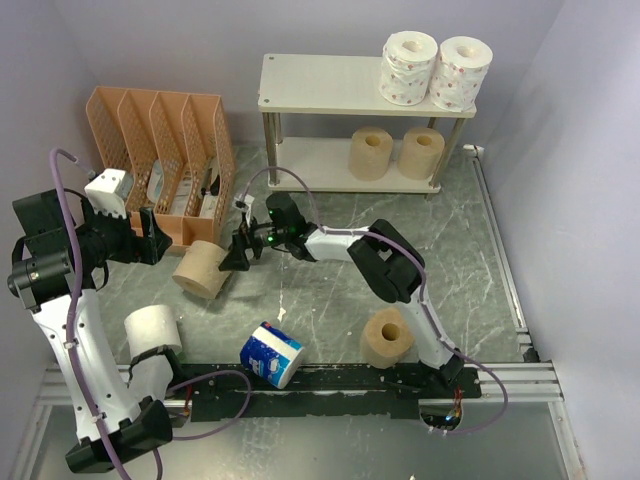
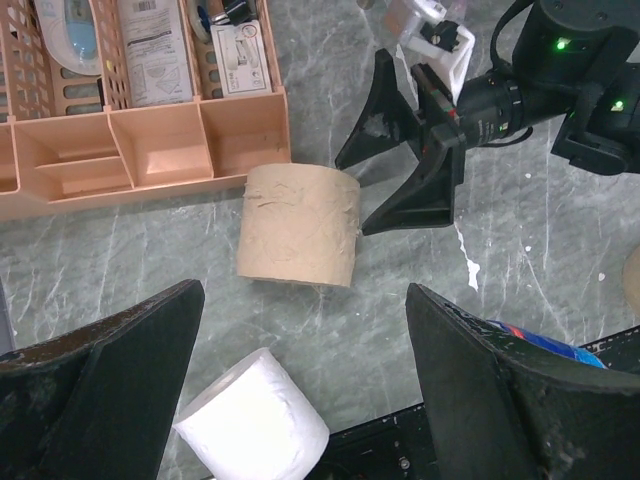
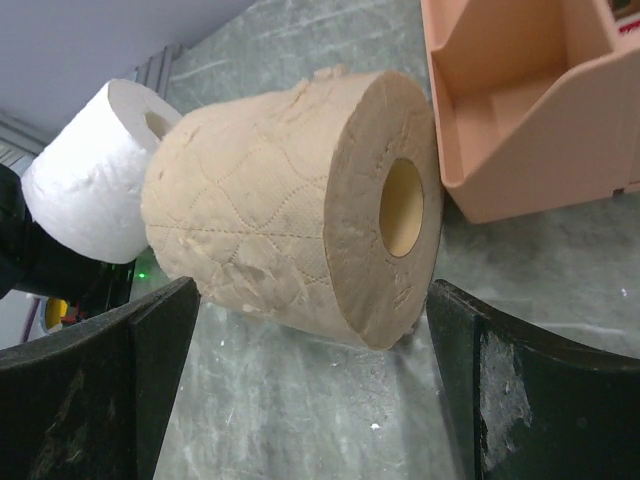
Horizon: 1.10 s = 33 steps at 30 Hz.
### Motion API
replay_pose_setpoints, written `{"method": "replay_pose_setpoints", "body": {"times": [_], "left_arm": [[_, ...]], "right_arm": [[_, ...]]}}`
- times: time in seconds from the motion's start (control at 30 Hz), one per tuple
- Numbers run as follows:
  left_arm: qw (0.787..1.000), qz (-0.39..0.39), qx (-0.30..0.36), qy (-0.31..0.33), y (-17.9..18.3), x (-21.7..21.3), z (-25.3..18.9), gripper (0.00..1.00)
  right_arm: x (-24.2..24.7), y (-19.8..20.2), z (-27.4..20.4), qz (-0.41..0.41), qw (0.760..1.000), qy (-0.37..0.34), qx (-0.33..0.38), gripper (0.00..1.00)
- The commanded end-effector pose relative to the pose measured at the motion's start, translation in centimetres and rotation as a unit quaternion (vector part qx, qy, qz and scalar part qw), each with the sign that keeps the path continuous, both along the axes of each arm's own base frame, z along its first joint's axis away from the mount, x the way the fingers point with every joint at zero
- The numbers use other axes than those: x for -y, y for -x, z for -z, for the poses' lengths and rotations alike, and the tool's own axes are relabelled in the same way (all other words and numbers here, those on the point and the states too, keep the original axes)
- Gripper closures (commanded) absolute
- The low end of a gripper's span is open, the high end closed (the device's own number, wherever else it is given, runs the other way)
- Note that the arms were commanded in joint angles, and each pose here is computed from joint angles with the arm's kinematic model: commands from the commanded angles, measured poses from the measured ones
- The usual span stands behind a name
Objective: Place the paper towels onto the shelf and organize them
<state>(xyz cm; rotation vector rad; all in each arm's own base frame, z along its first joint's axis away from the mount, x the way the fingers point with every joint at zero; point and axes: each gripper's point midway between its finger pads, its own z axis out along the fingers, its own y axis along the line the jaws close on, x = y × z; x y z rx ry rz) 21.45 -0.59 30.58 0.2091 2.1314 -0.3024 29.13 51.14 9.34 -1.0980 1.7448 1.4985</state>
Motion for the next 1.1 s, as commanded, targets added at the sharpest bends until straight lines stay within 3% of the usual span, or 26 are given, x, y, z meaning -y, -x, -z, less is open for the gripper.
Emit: {"method": "replay_pose_setpoints", "body": {"times": [0.0,0.23,0.37,0.57,0.63,0.7,0.73,0.97,1.07], "left_arm": [[1.0,-0.008,0.005,-0.002,0.1,-0.2,-0.2,0.06],[1.0,-0.009,0.009,-0.004,0.2,-0.2,-0.2,0.06],[1.0,-0.008,0.011,-0.004,0.2,-0.1,-0.3,0.06],[1.0,-0.009,0.012,-0.005,0.3,-0.1,-0.3,0.06],[1.0,-0.009,0.015,-0.006,0.4,-0.1,-0.4,0.06],[1.0,-0.008,0.016,-0.007,0.4,0.0,-0.5,0.06],[1.0,-0.008,0.016,-0.006,0.5,0.0,-0.5,0.06],[1.0,-0.006,0.015,-0.006,0.4,0.0,-0.4,0.06],[1.0,-0.005,0.016,-0.005,0.5,0.1,-0.5,0.06]], "right_arm": [[-1.2,-0.5,-1.1,0.007,1.0,-0.011,0.016,0.04],[-2.2,-0.2,-0.3,0.017,1.0,-0.004,0.025,0.06],[-2.8,0.0,-0.1,0.017,1.0,-0.009,0.019,0.17],[-3.7,0.8,1.4,0.003,1.0,0.002,0.0,0.48],[-3.6,1.2,1.5,-0.002,1.0,-0.001,-0.001,0.69],[-3.4,1.4,1.4,-0.004,1.0,-0.002,0.001,0.96],[-3.2,1.5,1.2,-0.004,1.0,-0.001,0.005,1.0],[0.0,2.6,-3.1,0.015,0.997,0.019,0.079,1.0],[2.2,2.5,-6.8,0.044,0.978,0.055,0.194,1.0]]}}
